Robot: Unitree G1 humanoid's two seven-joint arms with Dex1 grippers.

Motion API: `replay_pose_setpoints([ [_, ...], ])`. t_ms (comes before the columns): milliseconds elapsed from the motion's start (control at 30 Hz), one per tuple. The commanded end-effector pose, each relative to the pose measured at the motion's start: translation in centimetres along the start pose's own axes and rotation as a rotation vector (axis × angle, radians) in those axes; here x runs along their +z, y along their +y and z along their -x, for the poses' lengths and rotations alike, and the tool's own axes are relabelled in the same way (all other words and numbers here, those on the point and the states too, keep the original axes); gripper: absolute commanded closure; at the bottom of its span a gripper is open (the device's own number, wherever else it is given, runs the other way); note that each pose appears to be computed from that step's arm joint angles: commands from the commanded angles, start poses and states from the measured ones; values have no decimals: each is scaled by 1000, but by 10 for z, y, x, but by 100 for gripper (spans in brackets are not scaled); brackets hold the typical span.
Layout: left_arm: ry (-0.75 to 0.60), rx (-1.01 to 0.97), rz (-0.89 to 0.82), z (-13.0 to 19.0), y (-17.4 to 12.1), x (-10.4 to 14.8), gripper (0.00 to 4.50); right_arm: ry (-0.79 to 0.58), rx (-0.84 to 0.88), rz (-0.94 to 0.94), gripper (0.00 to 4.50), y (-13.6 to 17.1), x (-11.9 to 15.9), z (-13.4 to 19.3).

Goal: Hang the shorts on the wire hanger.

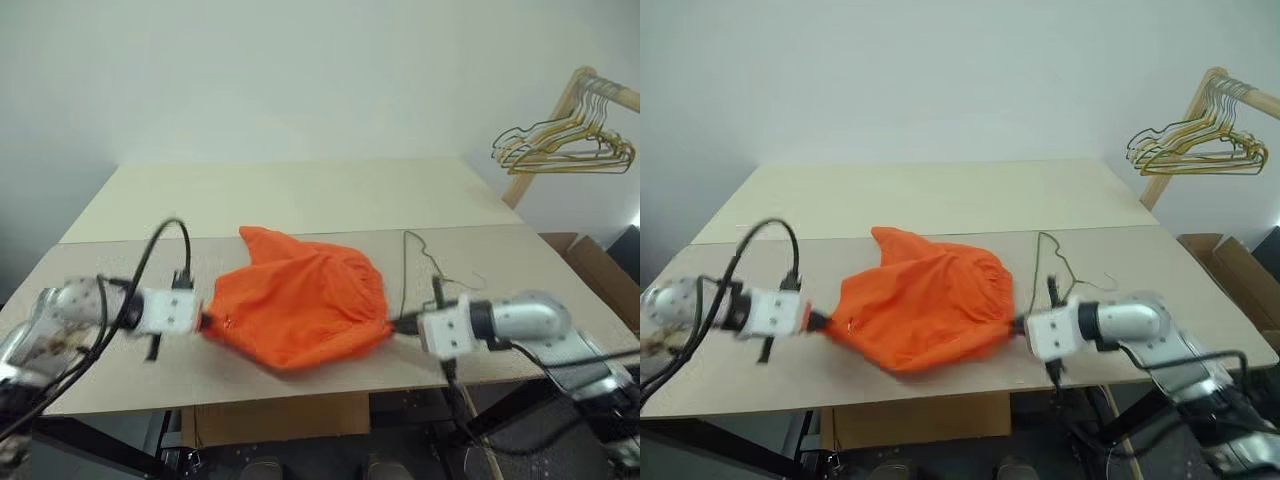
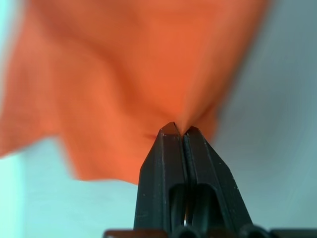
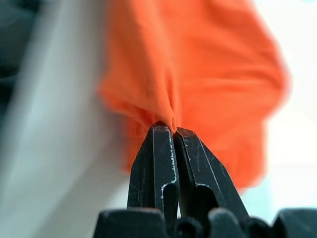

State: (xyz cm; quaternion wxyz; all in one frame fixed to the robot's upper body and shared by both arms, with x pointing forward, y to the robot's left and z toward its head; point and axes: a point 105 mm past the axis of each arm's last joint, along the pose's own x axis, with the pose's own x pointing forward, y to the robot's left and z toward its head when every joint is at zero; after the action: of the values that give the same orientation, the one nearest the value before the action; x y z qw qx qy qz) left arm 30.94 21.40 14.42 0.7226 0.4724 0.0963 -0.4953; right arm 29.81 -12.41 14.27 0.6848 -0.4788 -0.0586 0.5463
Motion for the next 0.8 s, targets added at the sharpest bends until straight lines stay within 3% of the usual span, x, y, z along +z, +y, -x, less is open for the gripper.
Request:
replay_pose_setpoints([
  [33, 27, 314, 23, 11, 83, 6, 444, 53, -307, -9, 450, -86, -6, 15],
  [200, 115, 893, -1, 32, 219, 41, 444, 189, -790, -51, 450, -207, -18, 19],
  [267, 158, 1146, -23, 58, 254, 62, 444, 242, -1055, -67, 450, -248, -16, 34],
  [367, 128, 1501, -69, 112, 284, 106, 444, 93, -1427, -45, 450, -288, 22, 70],
  [433, 90, 1626, -111, 135, 290, 126, 444, 2, -1532, -3, 450, -295, 40, 83],
  [533, -19, 1720, -172, 155, 291, 151, 444, -35, -1515, 142, 450, -288, 49, 81],
  [633, -29, 1670, -267, 144, 287, 150, 444, 1, -1413, 218, 450, -269, 31, 67],
  [800, -161, 1319, -286, 83, 256, 118, 444, 63, -1090, 350, 450, -207, -14, 35],
])
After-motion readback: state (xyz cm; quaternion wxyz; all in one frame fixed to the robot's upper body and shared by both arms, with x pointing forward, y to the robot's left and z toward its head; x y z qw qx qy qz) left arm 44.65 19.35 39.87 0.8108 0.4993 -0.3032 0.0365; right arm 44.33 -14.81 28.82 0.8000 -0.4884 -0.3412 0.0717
